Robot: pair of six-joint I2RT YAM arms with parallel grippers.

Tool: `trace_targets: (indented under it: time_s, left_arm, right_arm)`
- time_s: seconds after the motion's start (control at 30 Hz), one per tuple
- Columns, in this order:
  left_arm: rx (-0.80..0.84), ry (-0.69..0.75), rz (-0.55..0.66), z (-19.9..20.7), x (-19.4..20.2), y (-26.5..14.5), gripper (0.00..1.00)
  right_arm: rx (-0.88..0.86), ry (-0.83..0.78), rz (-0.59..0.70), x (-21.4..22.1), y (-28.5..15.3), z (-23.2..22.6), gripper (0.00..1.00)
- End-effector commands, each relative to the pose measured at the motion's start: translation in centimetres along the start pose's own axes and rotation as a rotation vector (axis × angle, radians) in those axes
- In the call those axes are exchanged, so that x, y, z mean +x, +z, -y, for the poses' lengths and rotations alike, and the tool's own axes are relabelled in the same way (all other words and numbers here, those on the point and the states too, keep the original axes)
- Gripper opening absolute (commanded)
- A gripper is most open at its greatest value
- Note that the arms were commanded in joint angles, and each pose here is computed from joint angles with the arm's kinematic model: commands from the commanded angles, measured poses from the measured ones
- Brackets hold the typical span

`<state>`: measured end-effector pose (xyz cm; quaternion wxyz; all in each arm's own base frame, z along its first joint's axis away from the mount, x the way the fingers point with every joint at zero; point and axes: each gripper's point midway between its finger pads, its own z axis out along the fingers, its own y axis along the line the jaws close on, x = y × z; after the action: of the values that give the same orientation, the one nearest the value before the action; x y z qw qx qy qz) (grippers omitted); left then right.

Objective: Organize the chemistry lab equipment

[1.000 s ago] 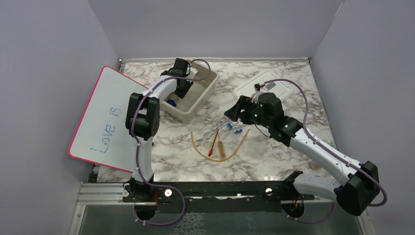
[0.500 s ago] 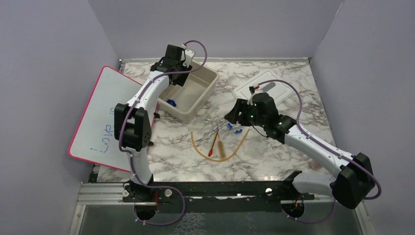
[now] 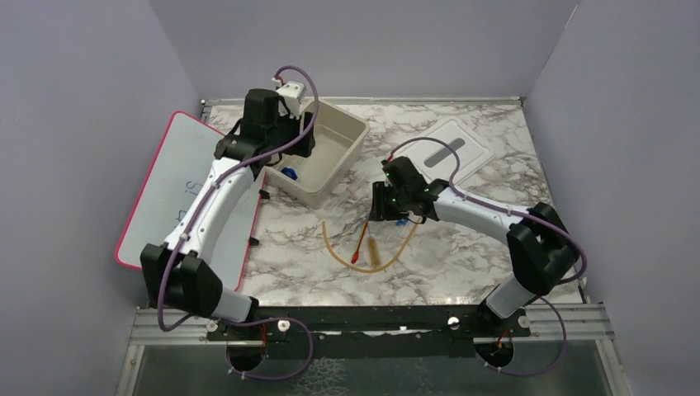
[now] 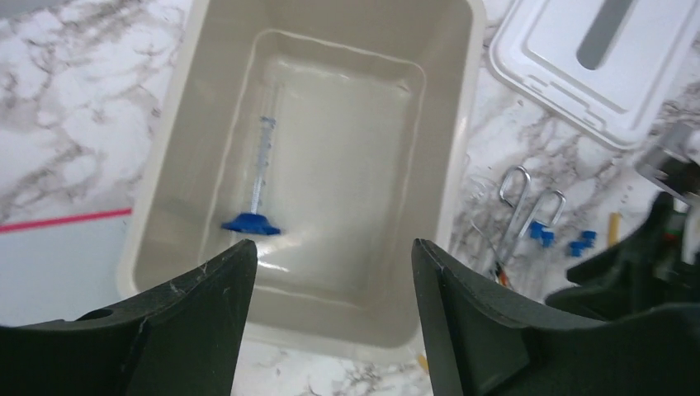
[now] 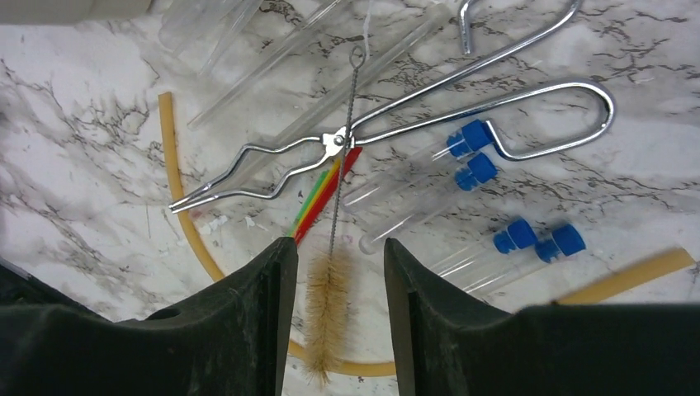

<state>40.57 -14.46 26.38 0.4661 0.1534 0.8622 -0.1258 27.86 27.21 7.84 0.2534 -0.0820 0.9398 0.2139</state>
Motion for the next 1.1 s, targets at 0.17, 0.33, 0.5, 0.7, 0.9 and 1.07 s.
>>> trace_targets:
  time_s: [0.17, 0.33, 0.5, 0.7, 0.9, 1.07]
  left_arm:
    - [0.075, -0.066, 0.219, 2.4, 0.8, -6.5, 0.87]
    - [0.097, -0.047, 0.304, 2.8, 1.6, -7.6, 0.94]
    - [0.09, -0.036, 0.316, 2.7, 1.7, -7.7, 0.95]
    - [0.085, -0.04, 0.304, 2.6, 2.5, -7.2, 0.95]
    - [0.08, -0.045, 0.303, 2.5, 2.8, -7.1, 0.95]
    - [0.08, -0.046, 0.307, 2.5, 2.7, -7.3, 0.95]
  right_arm:
    - [0.08, -0.072, -0.073, 1.1, 2.1, -0.8, 0.39]
    - [0.114, -0.076, -0.103, 2.0, 3.1, -0.8, 0.36]
    - [0.112, -0.075, -0.137, 2.6, 3.6, -0.9, 0.24]
    - [0.078, -0.075, -0.194, 3.9, 3.9, -1.8, 0.25]
    - [0.112, -0.073, -0.227, 4.7, 4.6, -1.2, 0.26]
    - [0.131, -0.068, -0.234, 5.0, 4.8, -0.9, 0.26]
